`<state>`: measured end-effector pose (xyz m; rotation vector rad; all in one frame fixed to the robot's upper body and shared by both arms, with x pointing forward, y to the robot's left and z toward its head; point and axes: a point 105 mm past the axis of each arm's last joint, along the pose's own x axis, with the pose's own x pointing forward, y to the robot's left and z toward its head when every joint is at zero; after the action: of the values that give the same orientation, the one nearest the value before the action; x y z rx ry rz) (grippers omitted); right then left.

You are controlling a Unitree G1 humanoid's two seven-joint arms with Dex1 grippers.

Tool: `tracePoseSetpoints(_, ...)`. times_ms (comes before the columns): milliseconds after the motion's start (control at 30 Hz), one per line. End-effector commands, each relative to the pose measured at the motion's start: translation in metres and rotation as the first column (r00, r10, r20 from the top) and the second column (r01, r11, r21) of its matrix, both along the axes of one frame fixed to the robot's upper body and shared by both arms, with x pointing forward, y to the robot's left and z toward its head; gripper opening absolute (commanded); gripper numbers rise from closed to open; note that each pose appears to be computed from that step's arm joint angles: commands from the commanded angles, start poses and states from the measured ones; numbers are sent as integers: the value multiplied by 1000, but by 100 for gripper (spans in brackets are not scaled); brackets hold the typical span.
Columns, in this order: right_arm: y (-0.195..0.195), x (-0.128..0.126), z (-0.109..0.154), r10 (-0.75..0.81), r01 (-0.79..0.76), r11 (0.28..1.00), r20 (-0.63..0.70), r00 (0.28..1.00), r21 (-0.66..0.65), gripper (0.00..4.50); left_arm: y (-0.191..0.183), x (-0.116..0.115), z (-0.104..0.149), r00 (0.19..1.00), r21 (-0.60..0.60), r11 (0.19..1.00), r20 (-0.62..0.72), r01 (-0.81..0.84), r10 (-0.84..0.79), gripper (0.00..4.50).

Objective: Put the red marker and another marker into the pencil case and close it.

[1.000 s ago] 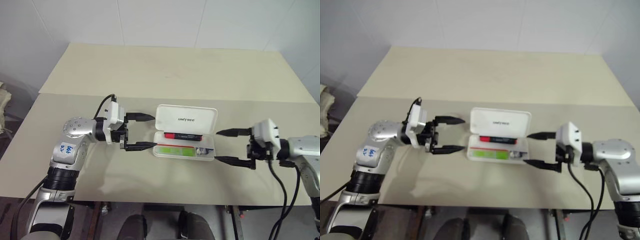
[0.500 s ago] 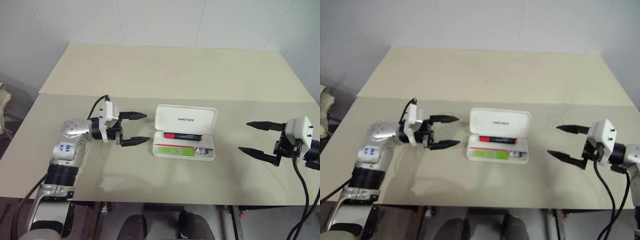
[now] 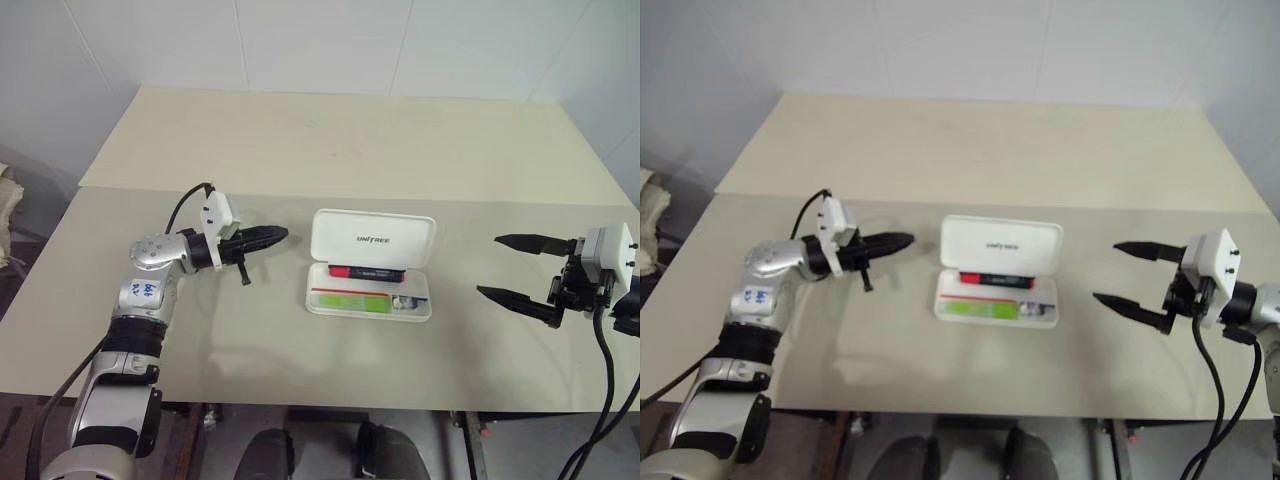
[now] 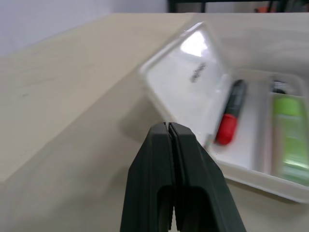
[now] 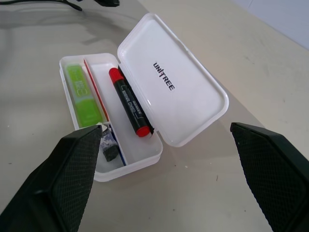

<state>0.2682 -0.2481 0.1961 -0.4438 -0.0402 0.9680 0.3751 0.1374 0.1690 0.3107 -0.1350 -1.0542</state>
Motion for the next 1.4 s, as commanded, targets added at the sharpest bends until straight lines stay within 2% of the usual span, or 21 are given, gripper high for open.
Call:
tracePoseSetpoints(33,0,-4,15,1,1,1000,58,998,-24,450,-4,16,9,995,1,997,52,-81,81,6)
tracePoseSetpoints(167,3,-6,16,-2,4,1000,64,998,-24,450,-21,28,9,992,-10,993,55,-115,115,6)
tracePoseSetpoints(300,7,-7,13,-6,7,1000,65,998,-19,450,-47,31,12,996,-25,998,63,-65,66,6)
tracePoseSetpoints(500,12,-9,10,-12,12,1000,63,998,-9,450,-71,19,25,991,-63,994,110,86,-78,6)
tracePoseSetpoints(667,15,-10,8,-16,16,1000,63,998,-1,450,-72,2,29,969,-60,975,142,213,-202,6)
tracePoseSetpoints(800,17,-11,6,-17,17,1000,60,998,4,450,-70,-12,24,940,15,953,159,303,-301,6)
tracePoseSetpoints(933,18,-11,5,-20,20,1000,59,998,8,450,-80,-31,2,887,213,887,138,409,-442,6)
tracePoseSetpoints(1000,19,-11,5,-22,21,1000,63,998,9,450,-86,-33,-10,885,264,871,109,413,-453,6)
tracePoseSetpoints(1400,28,-14,6,-23,22,1000,80,997,15,450,-110,-44,-42,895,324,845,-15,426,-446,6)
